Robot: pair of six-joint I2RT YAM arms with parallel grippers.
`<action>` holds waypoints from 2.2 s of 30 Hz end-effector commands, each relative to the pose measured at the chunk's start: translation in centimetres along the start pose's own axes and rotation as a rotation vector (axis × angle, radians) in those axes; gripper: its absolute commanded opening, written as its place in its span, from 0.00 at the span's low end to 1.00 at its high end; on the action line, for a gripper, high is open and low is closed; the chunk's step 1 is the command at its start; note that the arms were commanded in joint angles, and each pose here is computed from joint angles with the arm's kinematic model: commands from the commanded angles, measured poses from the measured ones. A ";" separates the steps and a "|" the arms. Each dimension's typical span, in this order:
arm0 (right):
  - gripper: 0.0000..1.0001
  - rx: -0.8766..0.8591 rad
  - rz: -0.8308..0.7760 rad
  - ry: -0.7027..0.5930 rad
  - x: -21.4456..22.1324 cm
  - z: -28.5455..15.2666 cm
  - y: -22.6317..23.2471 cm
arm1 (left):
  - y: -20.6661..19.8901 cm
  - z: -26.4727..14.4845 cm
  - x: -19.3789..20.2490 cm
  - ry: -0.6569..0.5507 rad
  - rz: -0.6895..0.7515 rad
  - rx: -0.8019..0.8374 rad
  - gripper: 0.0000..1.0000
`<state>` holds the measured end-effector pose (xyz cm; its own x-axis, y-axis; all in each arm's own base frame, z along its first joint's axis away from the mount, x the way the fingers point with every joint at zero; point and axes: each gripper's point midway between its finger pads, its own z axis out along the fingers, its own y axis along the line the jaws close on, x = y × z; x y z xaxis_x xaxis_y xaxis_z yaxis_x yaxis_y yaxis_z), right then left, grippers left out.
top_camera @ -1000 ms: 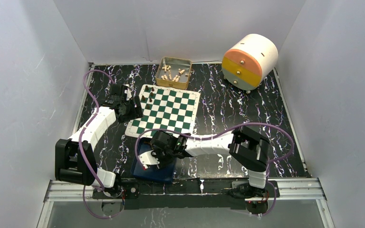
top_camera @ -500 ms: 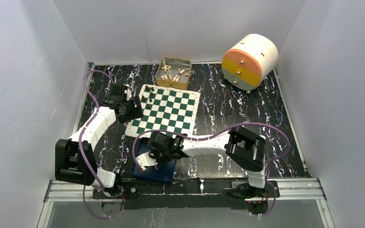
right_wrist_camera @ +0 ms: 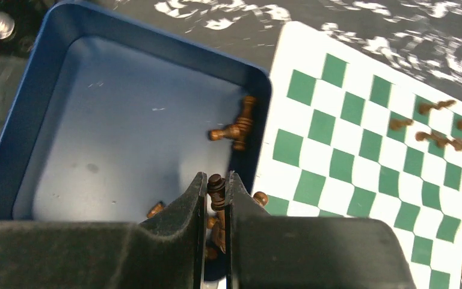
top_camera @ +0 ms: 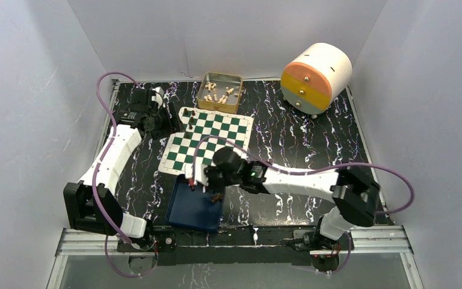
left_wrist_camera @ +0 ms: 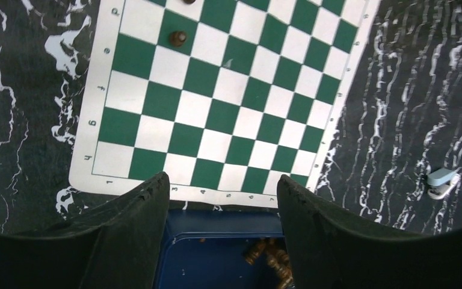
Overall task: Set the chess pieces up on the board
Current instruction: Pick up the chess piece from the storage box.
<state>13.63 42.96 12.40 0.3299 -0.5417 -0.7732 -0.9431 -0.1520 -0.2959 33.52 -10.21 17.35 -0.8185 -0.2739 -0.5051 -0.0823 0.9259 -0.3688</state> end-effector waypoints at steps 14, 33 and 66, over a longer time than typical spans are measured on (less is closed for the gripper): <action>0.04 0.416 0.426 -0.360 -1.3 -10.9 -9.3 | -5.1 -3.1 0.0 0.067 0.024 0.260 0.55; 0.04 0.363 0.730 -0.521 -4.2 -11.3 -9.8 | -7.9 -6.7 1.9 0.073 -0.007 0.442 0.51; 0.03 0.481 1.228 -1.095 -12.6 -22.0 -15.5 | -13.6 -13.7 4.9 0.060 -0.136 0.989 0.66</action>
<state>23.05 35.03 32.81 -0.5077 0.5228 -0.6848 -0.5871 0.3718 0.7191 23.46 -20.35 27.10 -0.8976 -0.3164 -0.3068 0.2013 0.3249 -0.9241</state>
